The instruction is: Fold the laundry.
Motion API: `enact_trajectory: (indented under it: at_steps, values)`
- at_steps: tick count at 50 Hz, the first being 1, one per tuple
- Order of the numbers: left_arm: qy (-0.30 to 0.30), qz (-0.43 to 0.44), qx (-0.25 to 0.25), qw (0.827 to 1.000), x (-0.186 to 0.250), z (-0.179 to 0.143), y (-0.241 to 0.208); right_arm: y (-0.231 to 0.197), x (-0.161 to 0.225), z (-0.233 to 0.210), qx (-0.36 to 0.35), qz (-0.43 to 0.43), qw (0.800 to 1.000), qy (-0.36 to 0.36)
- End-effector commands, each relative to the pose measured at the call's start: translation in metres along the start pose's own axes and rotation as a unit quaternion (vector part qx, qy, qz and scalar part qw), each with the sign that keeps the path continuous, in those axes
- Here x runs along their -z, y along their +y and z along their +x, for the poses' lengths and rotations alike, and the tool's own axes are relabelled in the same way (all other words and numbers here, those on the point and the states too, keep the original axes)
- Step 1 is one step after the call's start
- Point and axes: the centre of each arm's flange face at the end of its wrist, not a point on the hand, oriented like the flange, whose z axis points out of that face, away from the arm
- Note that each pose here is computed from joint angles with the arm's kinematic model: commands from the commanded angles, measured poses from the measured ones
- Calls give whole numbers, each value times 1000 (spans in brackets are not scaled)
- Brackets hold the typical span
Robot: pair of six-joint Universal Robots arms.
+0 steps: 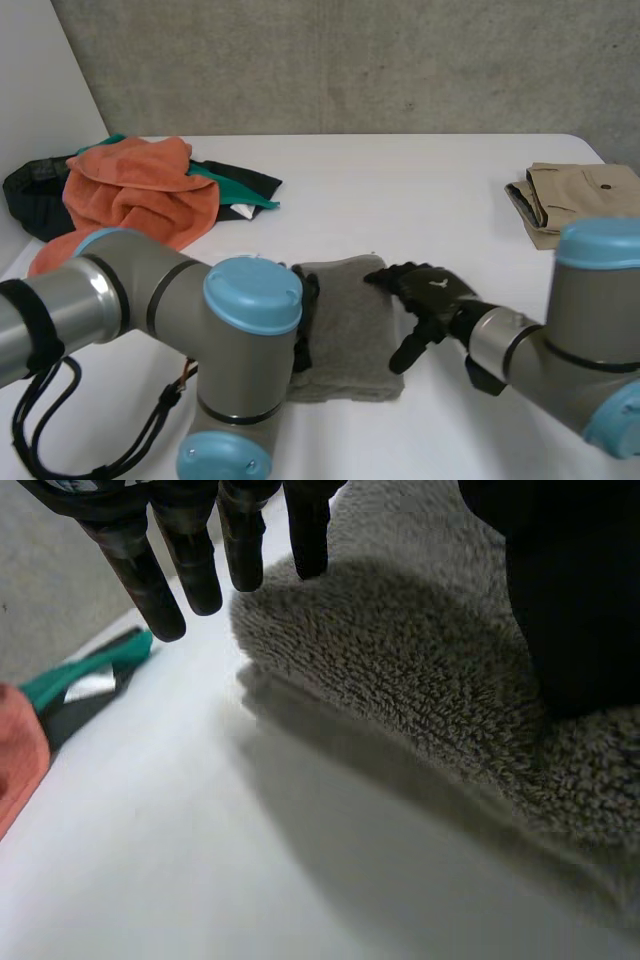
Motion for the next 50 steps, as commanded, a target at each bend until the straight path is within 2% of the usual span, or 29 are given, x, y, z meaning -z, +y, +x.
enact_trajectory:
  at_steps: [1,6,11,16,22,26,33,41,50]
  values:
    - [4,-15,-48,999,7,-3,9,9,-16,-2,23,-1,1000,6]
    - [-2,13,-36,999,12,-13,-10,-1,-17,8,79,6,996,51]
    - [32,81,-15,996,24,-21,-47,-19,-8,9,137,29,986,86]
    - [63,140,3,988,24,-43,-76,-38,17,-19,172,73,979,75]
    - [166,213,24,963,36,-53,-106,-4,31,-58,213,96,972,29]
    - [205,225,53,951,37,-57,-113,18,35,-76,247,99,964,8]
    - [207,222,69,950,35,-58,-114,39,24,-75,252,76,965,3]
    - [213,220,67,950,37,-54,-112,39,6,-71,260,114,959,13]
    - [214,218,66,950,37,-53,-111,42,-5,-69,269,116,956,14]
